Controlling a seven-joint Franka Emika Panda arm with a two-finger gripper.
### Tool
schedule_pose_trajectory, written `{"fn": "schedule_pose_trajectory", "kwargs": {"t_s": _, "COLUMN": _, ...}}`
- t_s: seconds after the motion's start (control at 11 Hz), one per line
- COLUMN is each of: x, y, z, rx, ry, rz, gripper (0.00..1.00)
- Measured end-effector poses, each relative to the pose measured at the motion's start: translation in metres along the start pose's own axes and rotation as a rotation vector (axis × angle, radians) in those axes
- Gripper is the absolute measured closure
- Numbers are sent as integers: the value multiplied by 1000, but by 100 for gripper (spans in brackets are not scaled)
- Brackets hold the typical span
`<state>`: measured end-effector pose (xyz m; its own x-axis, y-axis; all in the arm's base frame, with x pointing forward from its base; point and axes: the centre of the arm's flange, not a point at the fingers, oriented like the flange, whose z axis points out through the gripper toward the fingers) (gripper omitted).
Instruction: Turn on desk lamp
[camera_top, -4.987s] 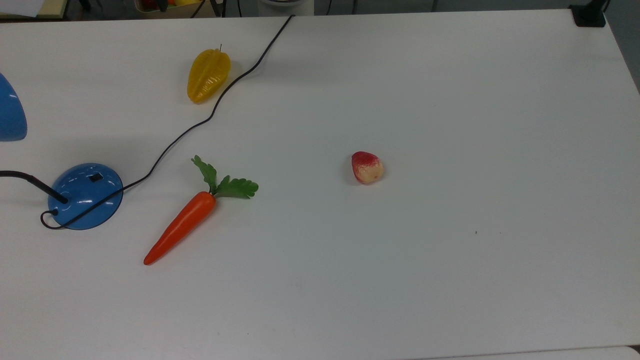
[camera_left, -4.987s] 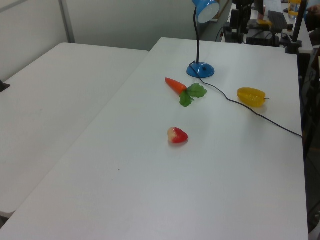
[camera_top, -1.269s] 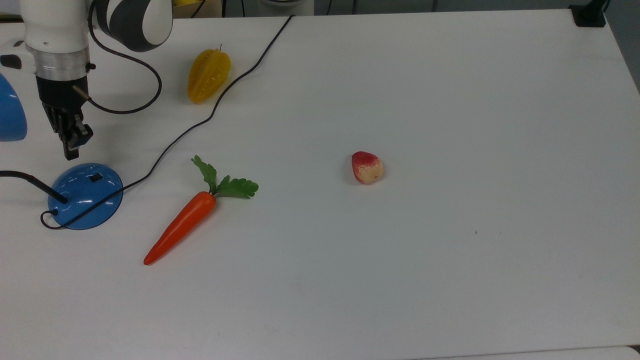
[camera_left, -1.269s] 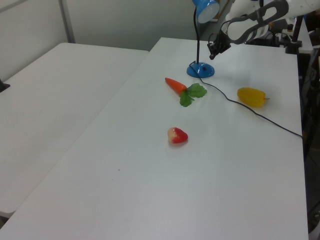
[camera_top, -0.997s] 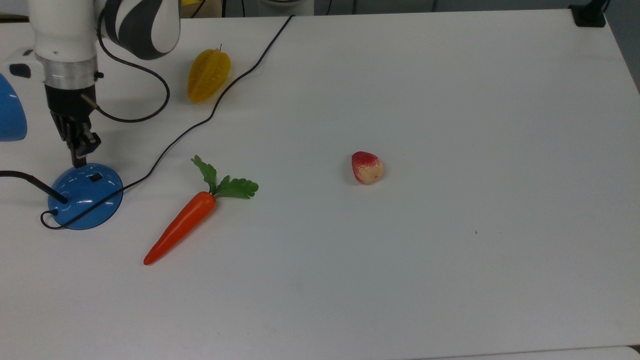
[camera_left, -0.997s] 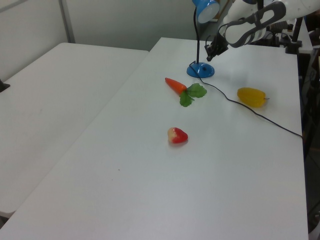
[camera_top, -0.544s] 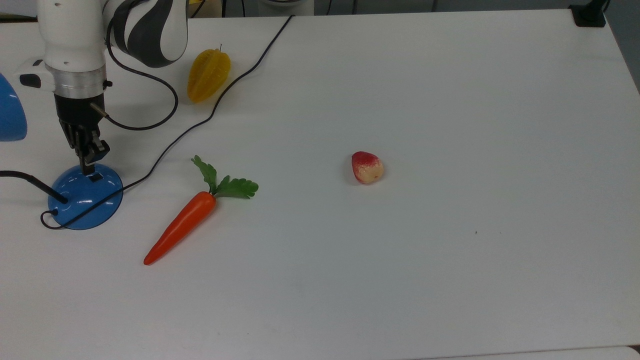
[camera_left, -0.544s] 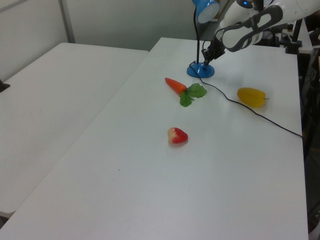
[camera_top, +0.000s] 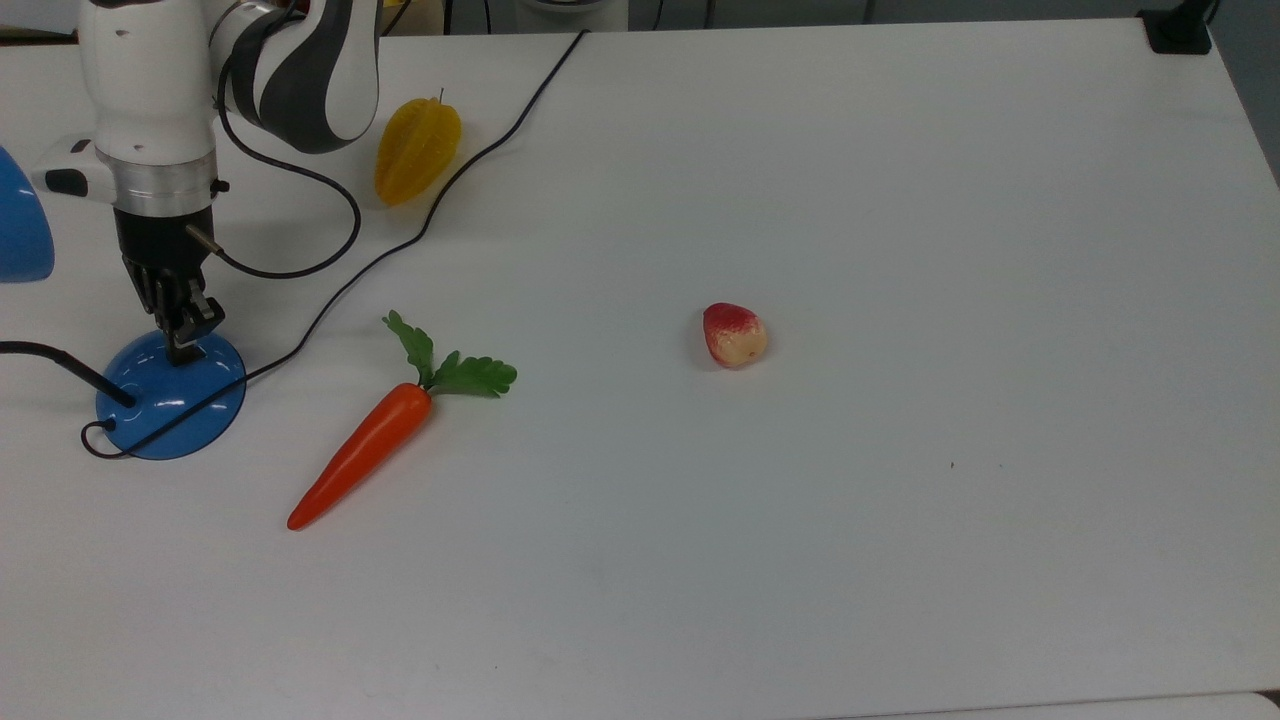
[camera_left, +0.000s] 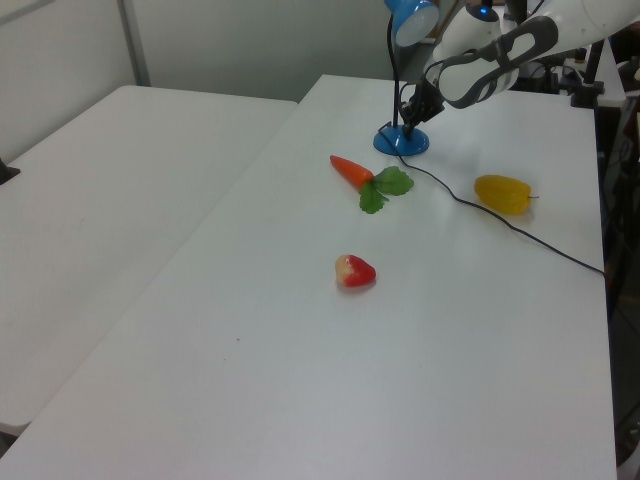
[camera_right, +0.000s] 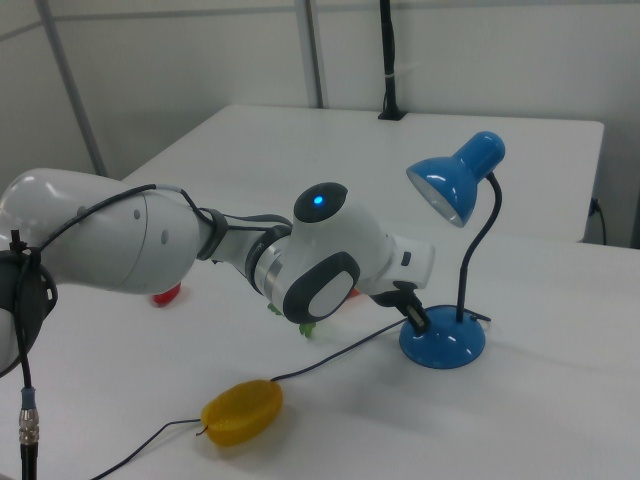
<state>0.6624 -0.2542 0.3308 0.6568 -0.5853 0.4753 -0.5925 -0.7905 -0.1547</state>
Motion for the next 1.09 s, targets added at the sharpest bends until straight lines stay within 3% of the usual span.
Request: {"fn": "schedule_pose_trajectory", "kwargs": {"t_s": 1.09, "x": 1, "y": 0, "z": 6, "rx": -7, "ry": 29, "rz": 0, "gripper": 99}}
